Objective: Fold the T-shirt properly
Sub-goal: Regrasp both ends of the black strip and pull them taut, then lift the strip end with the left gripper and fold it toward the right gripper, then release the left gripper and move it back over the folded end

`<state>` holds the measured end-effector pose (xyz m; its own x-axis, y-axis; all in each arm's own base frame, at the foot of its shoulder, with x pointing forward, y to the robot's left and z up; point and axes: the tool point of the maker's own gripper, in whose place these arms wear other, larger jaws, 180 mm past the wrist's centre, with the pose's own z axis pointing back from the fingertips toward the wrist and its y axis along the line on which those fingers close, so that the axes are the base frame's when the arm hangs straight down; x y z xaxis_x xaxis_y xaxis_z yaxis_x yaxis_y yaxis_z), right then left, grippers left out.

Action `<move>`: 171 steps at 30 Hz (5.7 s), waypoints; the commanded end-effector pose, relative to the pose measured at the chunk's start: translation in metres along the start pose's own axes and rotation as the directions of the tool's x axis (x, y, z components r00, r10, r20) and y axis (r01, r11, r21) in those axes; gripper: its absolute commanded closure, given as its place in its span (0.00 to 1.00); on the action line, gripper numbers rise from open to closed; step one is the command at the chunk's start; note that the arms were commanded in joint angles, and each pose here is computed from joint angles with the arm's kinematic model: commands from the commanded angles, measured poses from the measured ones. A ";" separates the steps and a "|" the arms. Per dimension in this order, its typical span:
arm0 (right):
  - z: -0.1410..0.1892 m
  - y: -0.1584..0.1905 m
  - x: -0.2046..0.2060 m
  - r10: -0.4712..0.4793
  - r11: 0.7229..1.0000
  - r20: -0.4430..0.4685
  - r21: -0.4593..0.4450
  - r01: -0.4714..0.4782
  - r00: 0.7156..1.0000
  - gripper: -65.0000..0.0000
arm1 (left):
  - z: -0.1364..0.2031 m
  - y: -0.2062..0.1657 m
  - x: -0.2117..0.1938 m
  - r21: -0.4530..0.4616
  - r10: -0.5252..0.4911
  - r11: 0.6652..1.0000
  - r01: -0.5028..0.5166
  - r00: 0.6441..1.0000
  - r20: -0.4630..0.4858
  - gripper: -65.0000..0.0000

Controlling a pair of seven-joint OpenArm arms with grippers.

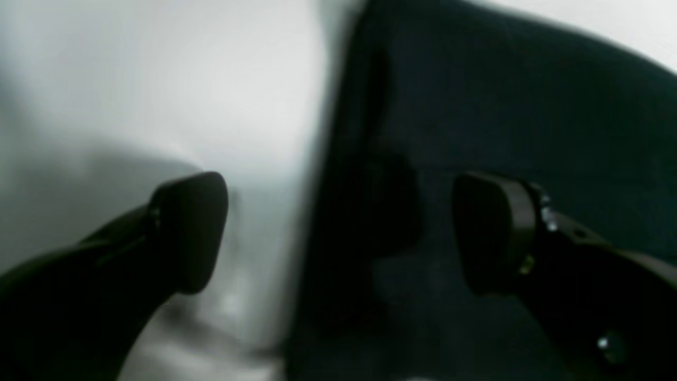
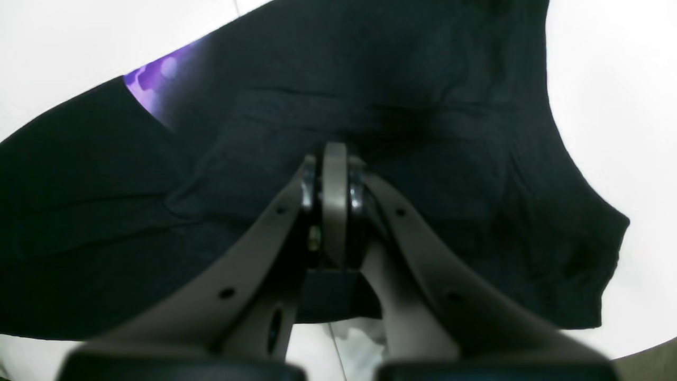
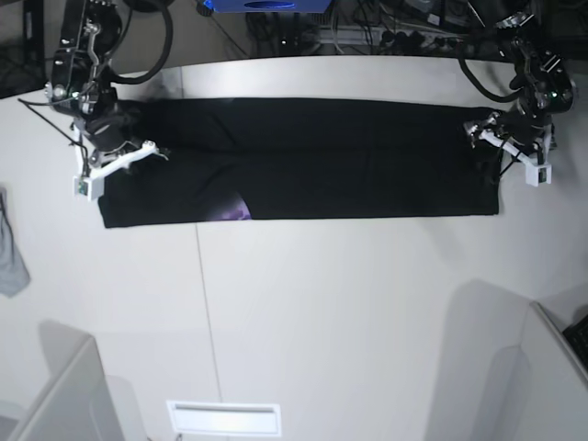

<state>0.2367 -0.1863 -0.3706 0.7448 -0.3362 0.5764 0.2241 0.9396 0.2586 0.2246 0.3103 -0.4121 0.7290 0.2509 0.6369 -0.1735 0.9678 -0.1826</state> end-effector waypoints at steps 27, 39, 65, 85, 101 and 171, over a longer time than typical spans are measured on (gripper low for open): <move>0.015 0.012 0.003 -0.184 0.968 -0.004 0.174 0.182 0.983 1.00 | 0.019 0.061 0.045 0.110 -0.068 0.992 0.064 0.997 0.038 1.00; 0.015 0.012 0.004 -0.183 0.968 -0.002 0.174 0.181 0.983 1.00 | 0.047 0.024 0.058 0.106 -0.197 0.977 0.186 0.975 0.105 1.00; 0.015 0.013 0.001 -0.181 0.968 -0.014 0.174 0.181 0.983 1.00 | 0.018 -0.147 0.014 -0.199 -0.149 0.968 0.154 0.988 0.039 1.00; 0.015 0.012 0.003 -0.181 0.968 -0.009 0.172 0.180 0.983 1.00 | -0.001 -0.251 -0.012 -0.388 -0.126 0.917 0.096 0.991 -0.052 1.00; 0.015 0.012 0.003 -0.182 0.968 -0.005 0.172 0.180 0.983 1.00 | -0.007 -0.272 -0.025 -0.432 -0.139 0.897 0.088 0.986 -0.087 1.00; -0.044 -0.061 -0.005 -0.103 0.985 -0.230 0.111 0.132 0.968 0.21 | 0.047 -0.025 0.013 0.060 -0.152 0.987 0.152 0.988 -0.007 1.00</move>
<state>0.2464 -0.2367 -0.4264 0.8393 -0.4167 0.3493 0.2562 0.8697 0.4220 0.2001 0.2877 -0.3747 0.7769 0.1191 0.6183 -0.1127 0.9924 -0.0495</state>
